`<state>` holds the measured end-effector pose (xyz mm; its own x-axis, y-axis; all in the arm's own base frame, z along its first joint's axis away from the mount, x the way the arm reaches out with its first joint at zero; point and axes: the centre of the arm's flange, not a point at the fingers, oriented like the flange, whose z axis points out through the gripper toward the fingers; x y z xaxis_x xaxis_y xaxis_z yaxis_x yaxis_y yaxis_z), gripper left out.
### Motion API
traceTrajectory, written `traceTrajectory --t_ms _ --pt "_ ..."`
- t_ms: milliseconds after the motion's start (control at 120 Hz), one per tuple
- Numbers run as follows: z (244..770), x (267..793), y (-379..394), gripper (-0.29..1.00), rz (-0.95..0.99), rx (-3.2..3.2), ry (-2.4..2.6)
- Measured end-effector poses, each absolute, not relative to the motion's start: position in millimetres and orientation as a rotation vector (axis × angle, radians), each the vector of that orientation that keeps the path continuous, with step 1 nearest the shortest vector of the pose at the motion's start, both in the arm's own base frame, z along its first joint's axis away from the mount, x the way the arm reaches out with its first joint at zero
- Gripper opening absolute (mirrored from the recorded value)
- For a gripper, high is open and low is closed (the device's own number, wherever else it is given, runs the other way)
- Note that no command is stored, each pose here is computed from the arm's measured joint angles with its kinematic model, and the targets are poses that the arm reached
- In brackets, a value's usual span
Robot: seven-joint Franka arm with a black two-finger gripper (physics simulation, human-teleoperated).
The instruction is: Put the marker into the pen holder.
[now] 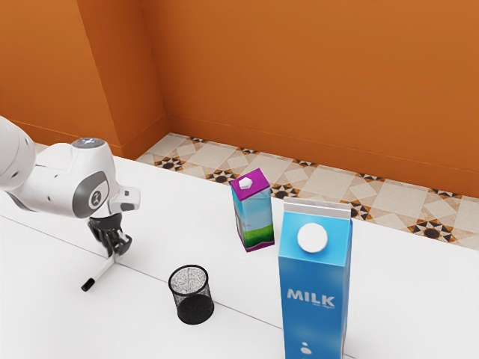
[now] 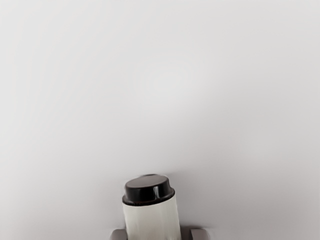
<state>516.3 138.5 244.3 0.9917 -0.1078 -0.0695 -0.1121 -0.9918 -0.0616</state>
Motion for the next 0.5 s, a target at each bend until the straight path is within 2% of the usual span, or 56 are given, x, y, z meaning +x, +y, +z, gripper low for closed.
traceTrajectory --t_ms 300,500 --pt "244.8 516.8 138.2 0.03 0.092 -3.065 0.19" --pt "326.4 514.5 109.9 0.01 -0.136 -3.077 0.259"
